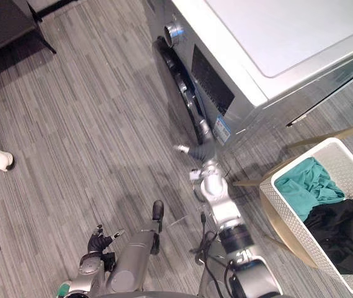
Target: Pick up the laundry basket with both hands and put the clothes into the washing machine.
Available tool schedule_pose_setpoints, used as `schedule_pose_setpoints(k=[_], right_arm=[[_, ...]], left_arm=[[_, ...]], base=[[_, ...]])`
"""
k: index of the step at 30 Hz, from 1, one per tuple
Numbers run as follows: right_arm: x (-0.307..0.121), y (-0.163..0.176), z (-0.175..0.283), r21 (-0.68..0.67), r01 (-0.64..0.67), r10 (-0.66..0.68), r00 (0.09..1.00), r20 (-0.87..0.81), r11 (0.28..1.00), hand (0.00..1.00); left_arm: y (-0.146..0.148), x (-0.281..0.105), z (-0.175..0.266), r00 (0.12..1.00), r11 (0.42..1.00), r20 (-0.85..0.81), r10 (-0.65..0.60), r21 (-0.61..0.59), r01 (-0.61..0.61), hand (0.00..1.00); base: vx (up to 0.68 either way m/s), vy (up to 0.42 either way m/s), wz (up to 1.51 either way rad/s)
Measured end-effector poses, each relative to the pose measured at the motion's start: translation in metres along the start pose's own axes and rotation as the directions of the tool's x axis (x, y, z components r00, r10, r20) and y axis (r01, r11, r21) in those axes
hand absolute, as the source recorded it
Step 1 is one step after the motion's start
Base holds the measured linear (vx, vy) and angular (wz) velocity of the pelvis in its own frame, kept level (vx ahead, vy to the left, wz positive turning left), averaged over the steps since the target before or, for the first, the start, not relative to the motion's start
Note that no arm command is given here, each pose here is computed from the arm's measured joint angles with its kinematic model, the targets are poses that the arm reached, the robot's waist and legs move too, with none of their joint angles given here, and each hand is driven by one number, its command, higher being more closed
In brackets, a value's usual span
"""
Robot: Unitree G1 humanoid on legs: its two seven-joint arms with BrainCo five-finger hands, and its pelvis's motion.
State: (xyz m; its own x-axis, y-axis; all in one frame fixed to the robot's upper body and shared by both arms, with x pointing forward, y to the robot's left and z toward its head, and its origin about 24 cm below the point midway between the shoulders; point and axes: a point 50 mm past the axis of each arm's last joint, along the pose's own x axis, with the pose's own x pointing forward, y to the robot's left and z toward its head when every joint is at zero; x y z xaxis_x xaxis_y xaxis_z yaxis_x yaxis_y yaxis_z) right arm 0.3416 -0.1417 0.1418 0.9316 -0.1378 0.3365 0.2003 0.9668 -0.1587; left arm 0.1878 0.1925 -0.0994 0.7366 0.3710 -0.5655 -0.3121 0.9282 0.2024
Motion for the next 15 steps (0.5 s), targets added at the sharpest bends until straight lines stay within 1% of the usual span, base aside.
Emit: schedule_pose_setpoints(k=[2,6,10,12,15], right_arm=[[0.011,0.005,0.009,0.024,-0.010,0.010,1.000,0.015,1.000,0.00],[0.035,0.006,0.017,0.004,-0.031,0.031,1.000,0.004,1.000,0.00],[0.057,0.015,0.036,0.021,-0.066,0.066,0.998,0.019,0.998,0.00],[0.065,0.021,0.045,0.040,-0.080,0.080,0.997,0.015,0.996,0.00],[0.066,0.029,0.049,0.060,-0.100,0.099,0.995,0.014,0.993,0.00]], left_arm=[[-0.007,0.001,0.009,0.999,1.000,0.031,-0.019,-0.004,0.019,0.00],[-0.018,0.005,0.026,0.995,0.998,0.085,-0.061,0.013,0.060,0.00],[-0.029,0.009,0.044,0.985,0.995,0.142,-0.099,0.034,0.095,0.00],[-0.033,0.010,0.052,0.980,0.993,0.167,-0.113,0.040,0.108,0.00],[-0.042,0.010,0.063,0.970,0.989,0.198,-0.143,0.056,0.135,0.00]], base=[[0.01,-0.057,0.03],[-0.03,-0.041,-0.02],[-0.06,-0.016,0.01],[-0.06,-0.010,0.09],[-0.01,-0.032,0.14]])
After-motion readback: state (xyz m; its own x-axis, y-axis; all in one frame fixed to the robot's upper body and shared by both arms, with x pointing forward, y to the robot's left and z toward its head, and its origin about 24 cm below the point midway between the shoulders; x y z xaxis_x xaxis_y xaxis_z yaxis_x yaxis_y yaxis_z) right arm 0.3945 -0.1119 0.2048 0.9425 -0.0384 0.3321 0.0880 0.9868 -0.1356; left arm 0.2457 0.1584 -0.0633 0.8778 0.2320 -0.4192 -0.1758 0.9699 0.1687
